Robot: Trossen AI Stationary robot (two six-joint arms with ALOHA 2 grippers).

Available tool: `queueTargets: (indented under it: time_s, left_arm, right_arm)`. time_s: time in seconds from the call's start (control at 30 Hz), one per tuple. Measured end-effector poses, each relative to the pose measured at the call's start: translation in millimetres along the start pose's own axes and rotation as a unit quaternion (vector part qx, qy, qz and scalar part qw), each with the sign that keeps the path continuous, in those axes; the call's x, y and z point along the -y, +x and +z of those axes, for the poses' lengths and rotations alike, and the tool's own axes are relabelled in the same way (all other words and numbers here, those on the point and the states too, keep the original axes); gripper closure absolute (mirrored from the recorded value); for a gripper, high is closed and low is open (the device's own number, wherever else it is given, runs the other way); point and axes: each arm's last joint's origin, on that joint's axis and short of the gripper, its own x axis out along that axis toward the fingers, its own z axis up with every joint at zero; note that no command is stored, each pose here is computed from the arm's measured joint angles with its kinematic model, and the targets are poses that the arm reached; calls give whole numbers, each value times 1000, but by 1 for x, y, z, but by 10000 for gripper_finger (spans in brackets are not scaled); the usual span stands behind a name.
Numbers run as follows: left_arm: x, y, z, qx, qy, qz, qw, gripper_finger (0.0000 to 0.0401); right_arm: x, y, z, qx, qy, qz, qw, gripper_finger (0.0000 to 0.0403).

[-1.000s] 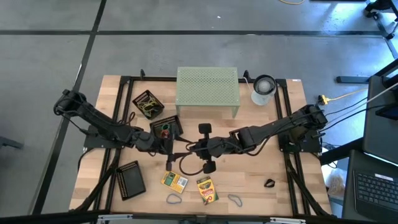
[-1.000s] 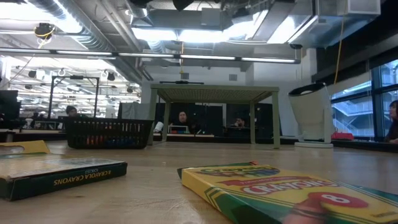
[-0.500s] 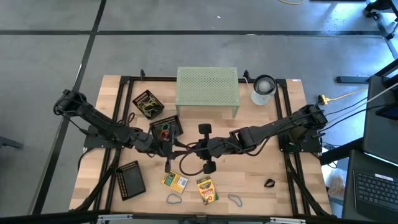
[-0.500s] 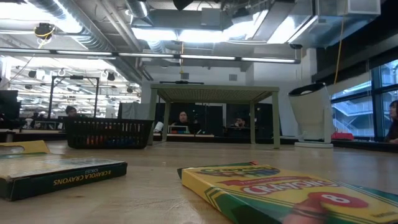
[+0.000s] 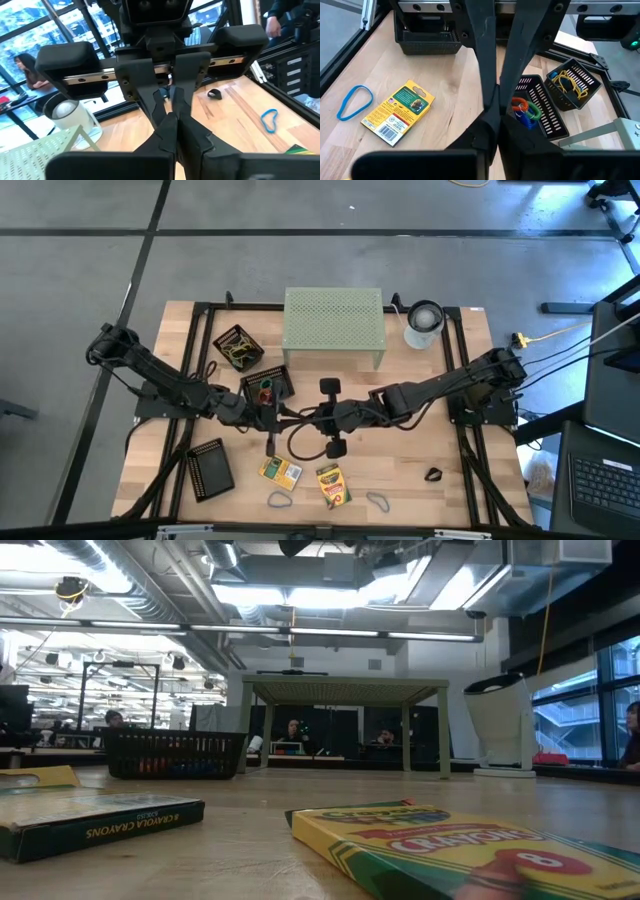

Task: Pick & Place Office Desk Supplies
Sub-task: Put the black rubber band into the top black bin

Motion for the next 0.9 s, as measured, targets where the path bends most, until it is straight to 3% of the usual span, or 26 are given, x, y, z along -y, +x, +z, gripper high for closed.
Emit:
queueTargets:
  time_s: [0.27,0.5,0.67,0.8,0.9]
  left_arm:
    - [-2,0,-2,-16,-25,43,999,397]
    - [-7,-1,-6,-54,-34,128,990,397]
    - [-8,-3,-12,-84,-35,180,979,397]
    - [-13,-8,-21,-128,-59,249,958,397]
    - [-24,-15,-29,-160,-87,265,947,397]
  right_arm:
    - [5,-16,0,-21,32,-1,999,287]
    - [9,-42,-7,-75,68,17,995,205]
    - [4,-56,-18,-148,137,47,978,181]
    - [-5,-62,-27,-201,185,47,961,179]
    - [-11,-65,-30,-218,198,44,955,179]
